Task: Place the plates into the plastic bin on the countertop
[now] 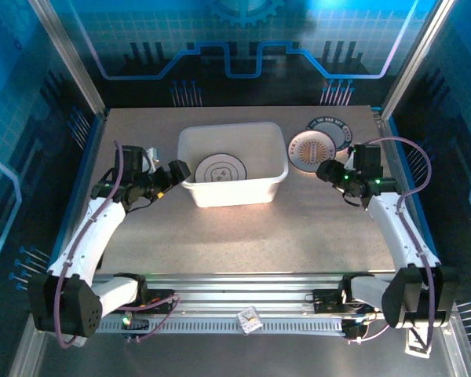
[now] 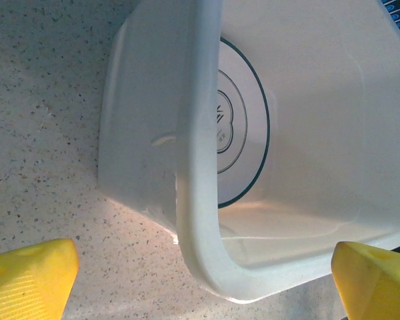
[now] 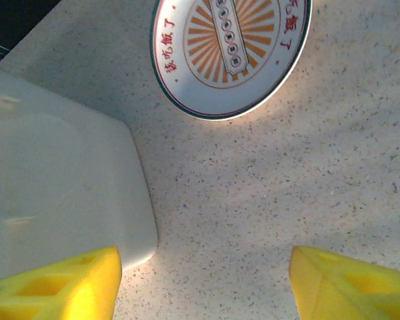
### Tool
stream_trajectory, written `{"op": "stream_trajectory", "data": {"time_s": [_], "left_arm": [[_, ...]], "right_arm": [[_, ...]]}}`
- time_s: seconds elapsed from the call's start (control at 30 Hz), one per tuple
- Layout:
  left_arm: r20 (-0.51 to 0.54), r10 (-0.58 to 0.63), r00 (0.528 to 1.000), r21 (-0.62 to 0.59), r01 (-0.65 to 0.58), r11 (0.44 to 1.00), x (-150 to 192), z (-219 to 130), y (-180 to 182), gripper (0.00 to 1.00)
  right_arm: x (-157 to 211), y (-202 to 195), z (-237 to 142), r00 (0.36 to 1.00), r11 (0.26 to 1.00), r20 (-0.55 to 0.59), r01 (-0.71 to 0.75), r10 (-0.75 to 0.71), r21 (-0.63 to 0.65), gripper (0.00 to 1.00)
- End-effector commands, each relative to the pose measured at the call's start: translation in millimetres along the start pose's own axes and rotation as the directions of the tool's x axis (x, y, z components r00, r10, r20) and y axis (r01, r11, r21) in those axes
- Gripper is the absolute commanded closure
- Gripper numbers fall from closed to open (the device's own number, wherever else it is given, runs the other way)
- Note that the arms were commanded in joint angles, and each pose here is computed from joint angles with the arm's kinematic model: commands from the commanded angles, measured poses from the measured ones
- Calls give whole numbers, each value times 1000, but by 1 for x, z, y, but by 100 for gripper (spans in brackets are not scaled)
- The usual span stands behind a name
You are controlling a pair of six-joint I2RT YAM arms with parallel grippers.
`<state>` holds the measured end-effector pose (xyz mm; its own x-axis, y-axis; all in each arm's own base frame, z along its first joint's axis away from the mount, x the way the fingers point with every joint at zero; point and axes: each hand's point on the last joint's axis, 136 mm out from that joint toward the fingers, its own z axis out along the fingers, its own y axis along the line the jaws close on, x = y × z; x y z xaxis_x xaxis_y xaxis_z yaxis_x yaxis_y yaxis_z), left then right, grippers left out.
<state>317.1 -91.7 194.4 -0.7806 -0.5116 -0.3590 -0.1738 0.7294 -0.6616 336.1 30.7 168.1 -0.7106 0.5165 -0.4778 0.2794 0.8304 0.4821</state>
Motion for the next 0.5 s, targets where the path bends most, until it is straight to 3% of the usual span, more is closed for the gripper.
{"op": "stream_trajectory", "data": {"time_s": [0.0,0.47], "left_arm": [[31,37,999,6,-37,999,-12,-4,-11,1],[37,61,997,-15,-61,998,-21,1,-11,2]], "right_arm": [[-3,-4,17,1000,998,-17,-10,9,-55,32],[-7,-15,79,994,997,-108,-19,10,-77,34]]}}
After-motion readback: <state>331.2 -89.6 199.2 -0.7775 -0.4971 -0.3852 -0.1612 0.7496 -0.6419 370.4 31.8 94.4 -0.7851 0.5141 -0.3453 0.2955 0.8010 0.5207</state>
